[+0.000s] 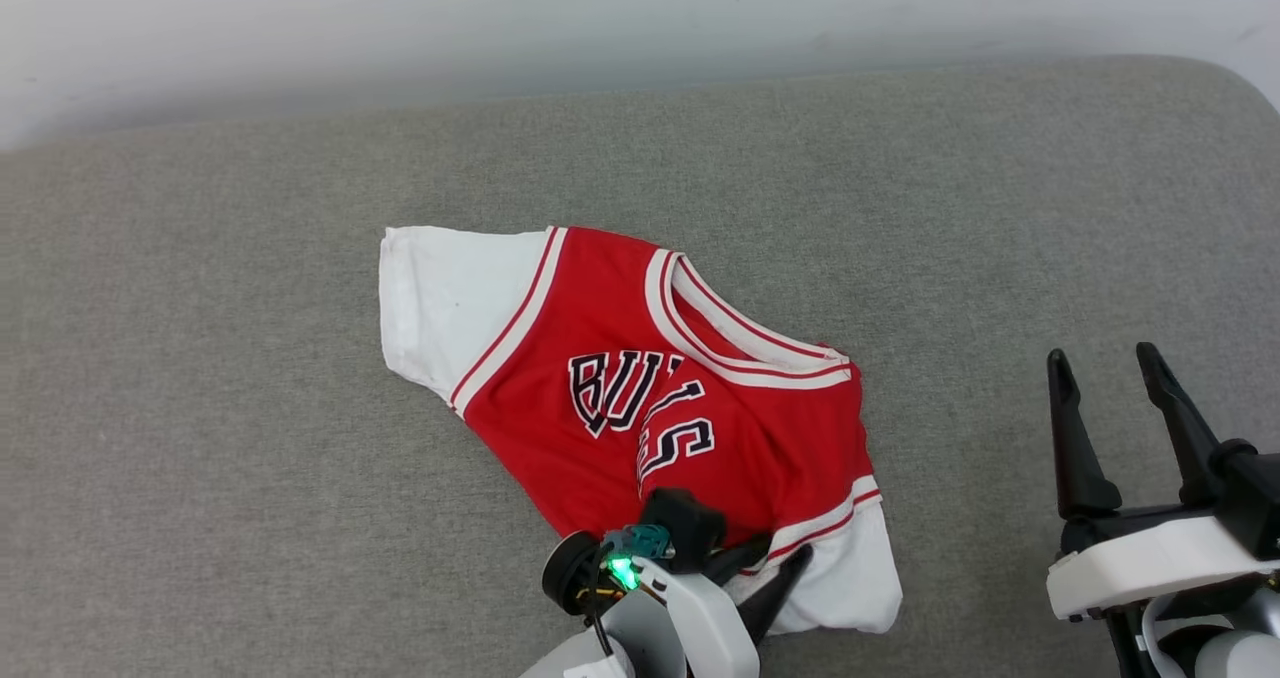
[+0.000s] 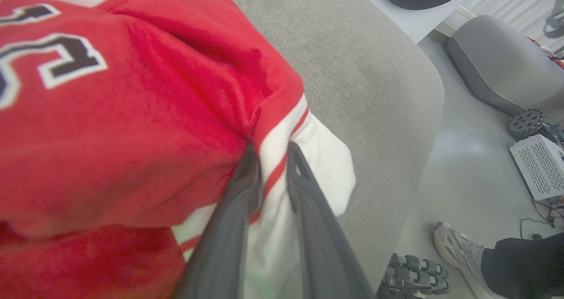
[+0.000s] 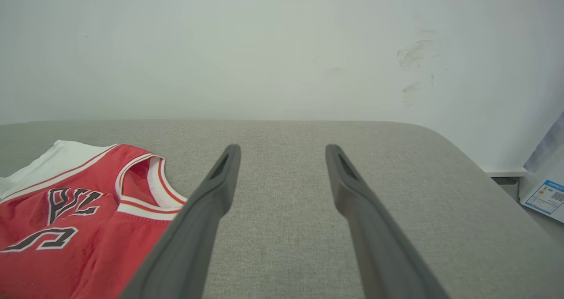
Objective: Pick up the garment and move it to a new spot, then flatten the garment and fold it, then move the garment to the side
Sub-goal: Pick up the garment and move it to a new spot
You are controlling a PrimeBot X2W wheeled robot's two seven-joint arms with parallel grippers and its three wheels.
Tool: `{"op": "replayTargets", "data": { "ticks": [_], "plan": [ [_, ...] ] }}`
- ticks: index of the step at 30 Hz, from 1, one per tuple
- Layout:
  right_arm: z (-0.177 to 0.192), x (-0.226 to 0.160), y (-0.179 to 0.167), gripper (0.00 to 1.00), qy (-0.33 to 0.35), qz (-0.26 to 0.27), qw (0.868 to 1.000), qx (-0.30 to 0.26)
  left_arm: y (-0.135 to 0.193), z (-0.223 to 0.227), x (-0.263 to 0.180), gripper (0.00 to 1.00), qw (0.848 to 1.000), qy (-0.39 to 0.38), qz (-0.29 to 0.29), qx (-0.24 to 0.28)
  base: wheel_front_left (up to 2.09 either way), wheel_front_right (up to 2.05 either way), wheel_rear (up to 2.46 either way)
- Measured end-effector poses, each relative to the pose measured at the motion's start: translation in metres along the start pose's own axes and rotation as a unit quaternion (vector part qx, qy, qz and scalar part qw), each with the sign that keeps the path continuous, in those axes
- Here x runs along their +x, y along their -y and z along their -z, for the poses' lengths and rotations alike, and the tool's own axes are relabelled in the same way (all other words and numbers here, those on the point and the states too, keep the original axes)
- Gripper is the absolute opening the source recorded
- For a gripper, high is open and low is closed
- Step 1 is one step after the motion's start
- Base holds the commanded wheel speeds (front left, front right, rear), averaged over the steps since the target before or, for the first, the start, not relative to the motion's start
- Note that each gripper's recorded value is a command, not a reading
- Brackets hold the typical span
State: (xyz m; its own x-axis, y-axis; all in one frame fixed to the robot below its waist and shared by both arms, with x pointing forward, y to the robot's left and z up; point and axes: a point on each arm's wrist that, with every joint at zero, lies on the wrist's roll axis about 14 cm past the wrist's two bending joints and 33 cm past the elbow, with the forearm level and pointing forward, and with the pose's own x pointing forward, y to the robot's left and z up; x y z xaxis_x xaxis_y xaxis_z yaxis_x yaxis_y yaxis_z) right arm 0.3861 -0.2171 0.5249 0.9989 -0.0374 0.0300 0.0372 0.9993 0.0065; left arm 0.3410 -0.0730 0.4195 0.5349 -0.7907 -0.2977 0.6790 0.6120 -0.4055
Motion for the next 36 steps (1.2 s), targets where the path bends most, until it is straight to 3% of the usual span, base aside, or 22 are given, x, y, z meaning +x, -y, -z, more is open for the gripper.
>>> {"op": "replayTargets", "data": {
  "ticks": [8,14,25,36],
  "plan": [
    [-0.010,-0.007,-0.010,1.00,0.012,-0.015,1.000,0.004,0.009,-0.043,-0.016,1.00,0.993,0.108,-0.009,0.050,0.00,0.00,0.00],
    [-0.017,-0.019,-0.017,1.00,0.019,-0.026,0.999,0.007,-0.010,-0.086,-0.046,1.00,0.975,0.193,-0.076,0.082,0.00,0.00,0.00],
    [-0.021,-0.031,-0.027,1.00,0.022,-0.043,0.998,0.026,-0.062,-0.122,-0.114,1.00,0.934,0.274,-0.213,0.081,0.00,0.00,0.00],
    [-0.014,-0.040,-0.027,1.00,0.018,-0.044,0.998,0.043,-0.110,-0.128,-0.198,1.00,0.881,0.308,-0.342,0.109,0.00,0.00,0.00]
  ]
}}
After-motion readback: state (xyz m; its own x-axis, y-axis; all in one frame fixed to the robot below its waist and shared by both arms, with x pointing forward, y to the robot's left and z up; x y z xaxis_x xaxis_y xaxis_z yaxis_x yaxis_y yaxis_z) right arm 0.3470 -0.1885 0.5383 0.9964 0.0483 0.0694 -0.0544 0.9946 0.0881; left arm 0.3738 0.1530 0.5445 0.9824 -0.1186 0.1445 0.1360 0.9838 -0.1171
